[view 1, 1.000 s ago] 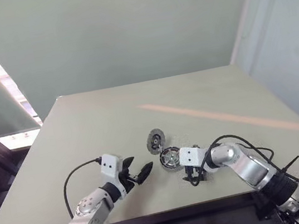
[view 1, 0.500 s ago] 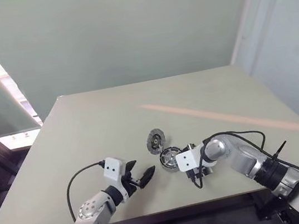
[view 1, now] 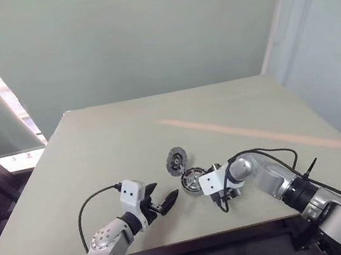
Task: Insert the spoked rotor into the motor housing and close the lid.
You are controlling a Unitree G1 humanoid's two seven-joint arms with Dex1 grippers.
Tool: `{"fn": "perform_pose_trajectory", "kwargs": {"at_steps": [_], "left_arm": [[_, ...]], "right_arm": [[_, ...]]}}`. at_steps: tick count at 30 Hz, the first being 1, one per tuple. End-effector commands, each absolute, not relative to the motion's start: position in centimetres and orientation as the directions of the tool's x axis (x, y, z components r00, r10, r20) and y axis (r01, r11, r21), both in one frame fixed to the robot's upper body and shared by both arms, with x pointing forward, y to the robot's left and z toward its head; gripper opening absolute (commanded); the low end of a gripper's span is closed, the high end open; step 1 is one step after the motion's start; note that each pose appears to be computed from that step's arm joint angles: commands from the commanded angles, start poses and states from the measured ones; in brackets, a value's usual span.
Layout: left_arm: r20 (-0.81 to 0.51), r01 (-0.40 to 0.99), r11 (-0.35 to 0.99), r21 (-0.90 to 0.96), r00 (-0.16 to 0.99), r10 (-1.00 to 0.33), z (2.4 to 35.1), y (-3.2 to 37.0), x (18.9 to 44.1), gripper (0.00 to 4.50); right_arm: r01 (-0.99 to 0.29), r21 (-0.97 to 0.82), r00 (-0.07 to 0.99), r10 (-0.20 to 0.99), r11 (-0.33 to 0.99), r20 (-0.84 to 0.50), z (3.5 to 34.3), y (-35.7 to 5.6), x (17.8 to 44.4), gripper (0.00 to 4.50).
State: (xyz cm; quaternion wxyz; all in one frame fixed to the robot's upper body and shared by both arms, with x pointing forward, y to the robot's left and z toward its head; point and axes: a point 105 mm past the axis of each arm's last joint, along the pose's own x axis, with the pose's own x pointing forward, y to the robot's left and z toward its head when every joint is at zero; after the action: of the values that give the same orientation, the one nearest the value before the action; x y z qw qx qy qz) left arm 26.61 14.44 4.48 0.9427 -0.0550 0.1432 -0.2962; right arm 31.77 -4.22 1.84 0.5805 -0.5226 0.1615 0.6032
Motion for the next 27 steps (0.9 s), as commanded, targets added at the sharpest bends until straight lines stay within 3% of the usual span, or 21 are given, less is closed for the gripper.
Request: {"fn": "perform_pose_trajectory", "kwargs": {"at_steps": [1, 7, 11, 22, 27], "left_arm": [[-0.203, 0.561, 0.811, -0.166, 0.786, -0.584, 5.3, 14.1, 26.8, 4.5], [-0.201, 0.546, 0.823, -0.16, 0.798, -0.568, 5.2, 14.6, 26.9, 4.5], [-0.196, 0.531, 0.832, -0.158, 0.809, -0.554, 5.3, 15.0, 27.0, 4.5], [-0.187, 0.508, 0.848, -0.154, 0.827, -0.53, 5.2, 15.7, 27.2, 4.5], [-0.211, 0.49, 0.858, -0.155, 0.832, -0.513, 4.8, 17.0, 26.8, 4.5]], "right_arm": [[-0.85, -0.456, 0.26, 0.543, -0.263, -0.798, 2.5, -3.9, 32.5, 3.21], [-0.845, -0.471, 0.276, 0.549, -0.254, -0.789, 2.4, -3.8, 32.8, 1.1], [-0.841, -0.478, 0.28, 0.553, -0.253, -0.785, 2.4, -3.7, 33.0, 0.13], [-0.828, -0.509, 0.291, 0.596, -0.236, -0.748, 3.5, -2.8, 33.5, 0.03], [-0.864, -0.466, 0.241, 0.654, -0.192, -0.717, 5.2, -1.6, 32.3, 0.03]]}}
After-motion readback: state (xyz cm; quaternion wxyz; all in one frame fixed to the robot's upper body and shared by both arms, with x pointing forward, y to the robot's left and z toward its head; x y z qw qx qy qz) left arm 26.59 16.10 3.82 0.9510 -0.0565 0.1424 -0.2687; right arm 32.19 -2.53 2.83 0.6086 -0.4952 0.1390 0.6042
